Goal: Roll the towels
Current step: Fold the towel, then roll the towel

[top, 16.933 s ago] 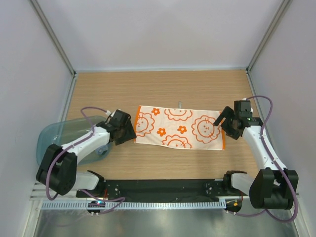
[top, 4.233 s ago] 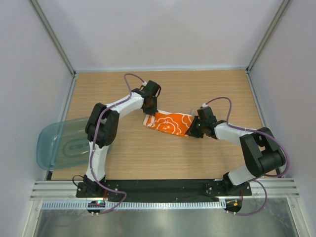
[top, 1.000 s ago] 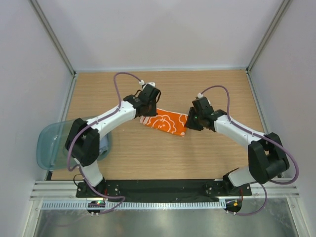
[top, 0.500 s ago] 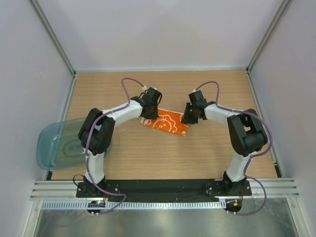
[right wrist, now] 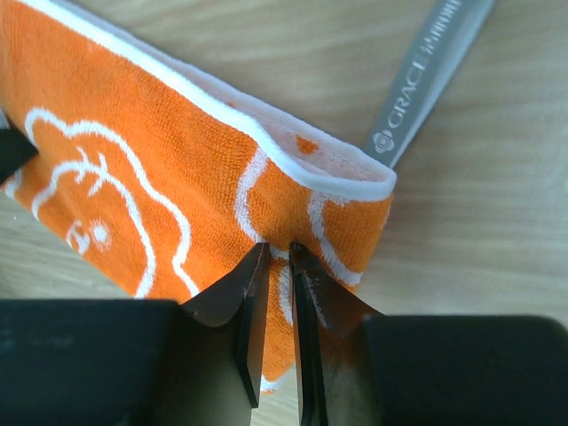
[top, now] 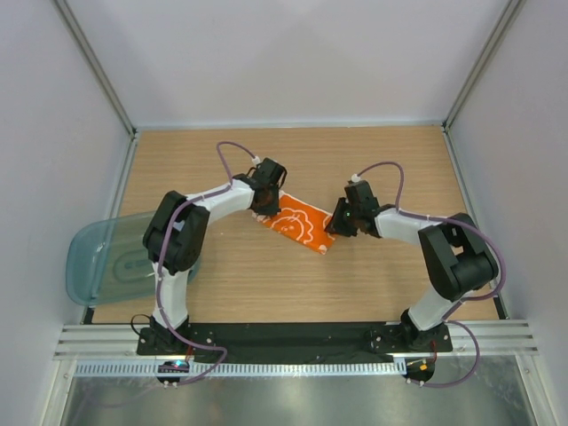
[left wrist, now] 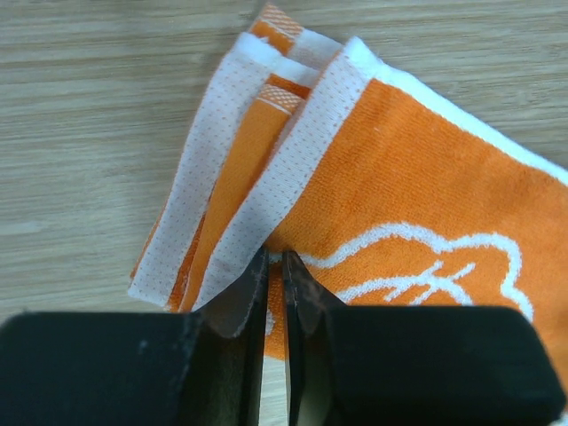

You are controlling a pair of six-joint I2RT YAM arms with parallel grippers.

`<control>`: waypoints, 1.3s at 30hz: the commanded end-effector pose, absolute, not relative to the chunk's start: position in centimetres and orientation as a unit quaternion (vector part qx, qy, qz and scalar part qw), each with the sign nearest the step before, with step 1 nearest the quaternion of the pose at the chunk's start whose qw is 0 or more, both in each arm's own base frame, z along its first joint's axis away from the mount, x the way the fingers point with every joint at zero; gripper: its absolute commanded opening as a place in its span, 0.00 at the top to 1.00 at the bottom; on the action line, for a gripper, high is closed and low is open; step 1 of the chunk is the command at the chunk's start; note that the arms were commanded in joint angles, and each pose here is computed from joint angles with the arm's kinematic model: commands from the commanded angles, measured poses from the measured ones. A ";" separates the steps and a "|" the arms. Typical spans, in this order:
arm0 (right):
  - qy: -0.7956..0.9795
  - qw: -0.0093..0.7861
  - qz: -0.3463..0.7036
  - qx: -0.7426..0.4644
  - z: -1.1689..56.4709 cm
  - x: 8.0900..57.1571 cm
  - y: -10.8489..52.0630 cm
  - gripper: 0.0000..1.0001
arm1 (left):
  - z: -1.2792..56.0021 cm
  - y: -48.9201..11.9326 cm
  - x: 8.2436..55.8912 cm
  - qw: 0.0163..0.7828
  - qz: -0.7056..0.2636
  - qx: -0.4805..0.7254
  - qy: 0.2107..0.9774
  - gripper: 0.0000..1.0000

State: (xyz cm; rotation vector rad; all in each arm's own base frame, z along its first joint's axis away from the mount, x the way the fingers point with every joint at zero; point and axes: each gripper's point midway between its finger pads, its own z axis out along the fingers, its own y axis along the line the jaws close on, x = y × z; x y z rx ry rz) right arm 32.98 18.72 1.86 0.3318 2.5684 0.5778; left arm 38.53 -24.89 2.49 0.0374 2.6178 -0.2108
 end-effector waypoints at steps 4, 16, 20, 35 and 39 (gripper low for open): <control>0.969 0.156 0.152 0.121 -1.4 25.5 17.4 0.75 | 2.2 -23.8 39.4 0.263 -0.053 0.021 0.963 0.88; 0.955 0.241 0.153 0.086 7.9 29.5 17.8 0.52 | 11.7 -22.8 38.0 0.345 -0.012 0.019 0.938 0.63; 0.955 0.249 0.134 0.084 7.8 30.5 17.4 0.53 | 14.8 -24.0 36.1 0.368 -0.033 0.032 0.929 0.56; 0.968 0.194 0.125 0.093 2.0 31.9 17.5 0.79 | 13.9 -34.1 28.3 0.330 -0.141 0.126 0.925 0.66; 0.970 0.185 0.126 0.097 1.1 31.0 17.2 0.80 | 12.1 -36.5 26.8 0.302 -0.170 0.135 0.928 0.68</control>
